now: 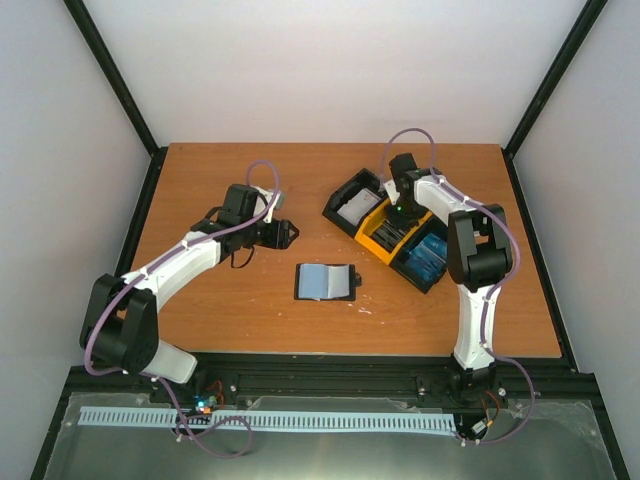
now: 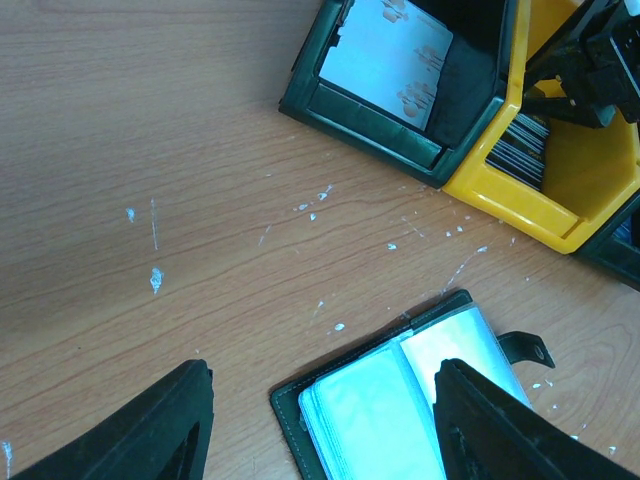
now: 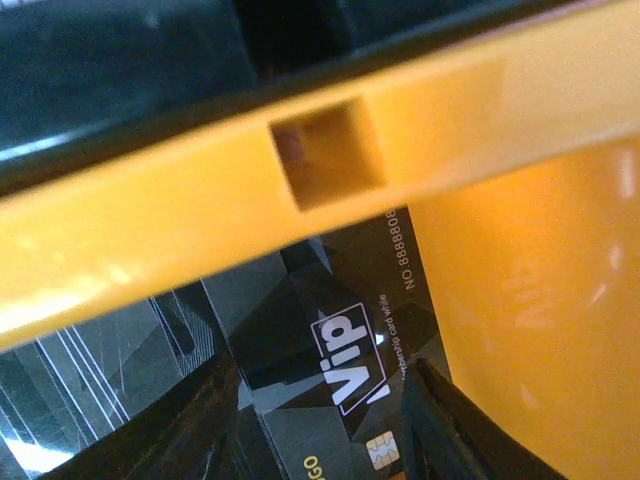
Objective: Put the credit cards into the card holder
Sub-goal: Pick up the credit card from the storage box.
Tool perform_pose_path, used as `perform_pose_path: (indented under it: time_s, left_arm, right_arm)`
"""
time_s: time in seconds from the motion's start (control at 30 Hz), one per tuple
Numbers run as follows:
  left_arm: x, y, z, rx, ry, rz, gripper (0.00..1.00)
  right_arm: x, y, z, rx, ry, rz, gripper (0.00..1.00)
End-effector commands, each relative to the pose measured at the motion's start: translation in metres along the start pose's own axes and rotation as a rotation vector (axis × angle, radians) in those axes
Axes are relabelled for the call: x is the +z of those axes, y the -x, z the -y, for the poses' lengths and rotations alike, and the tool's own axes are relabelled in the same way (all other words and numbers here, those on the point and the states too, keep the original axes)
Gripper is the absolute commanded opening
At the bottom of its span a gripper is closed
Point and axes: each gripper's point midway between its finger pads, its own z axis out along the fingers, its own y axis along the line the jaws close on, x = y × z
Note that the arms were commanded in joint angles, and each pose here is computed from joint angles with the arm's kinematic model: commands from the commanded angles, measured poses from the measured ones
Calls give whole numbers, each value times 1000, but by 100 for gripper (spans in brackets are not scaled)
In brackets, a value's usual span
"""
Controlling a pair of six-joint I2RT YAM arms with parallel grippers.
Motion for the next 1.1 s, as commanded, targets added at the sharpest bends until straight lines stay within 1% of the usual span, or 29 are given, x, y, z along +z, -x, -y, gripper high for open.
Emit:
perform_pose_path:
  time_s: [0.0,0.27,0.53,0.9,0.97,1.07]
  left_arm:
    - [2,5,0,18,-8,12,62]
    - [2,4,-1,17,-5,12,61]
    - [3,4,-1,17,-8,11,61]
    - [4,3,-1,17,-7,9,61]
    - [4,2,-2,16,-7,7,61]
    - [4,2,-2,17,-8,5,61]
  right_arm:
    - [7,2,-1,1,14,-10,45]
    - [12,-2,4,3,-20,-34,44]
    - [-1,10,12,28,-50,16,41]
    - [-9,10,12,33,-37,22,39]
    - [-7,6,24,57,-43,15,39]
    - [-8,4,27,58,-47,11,39]
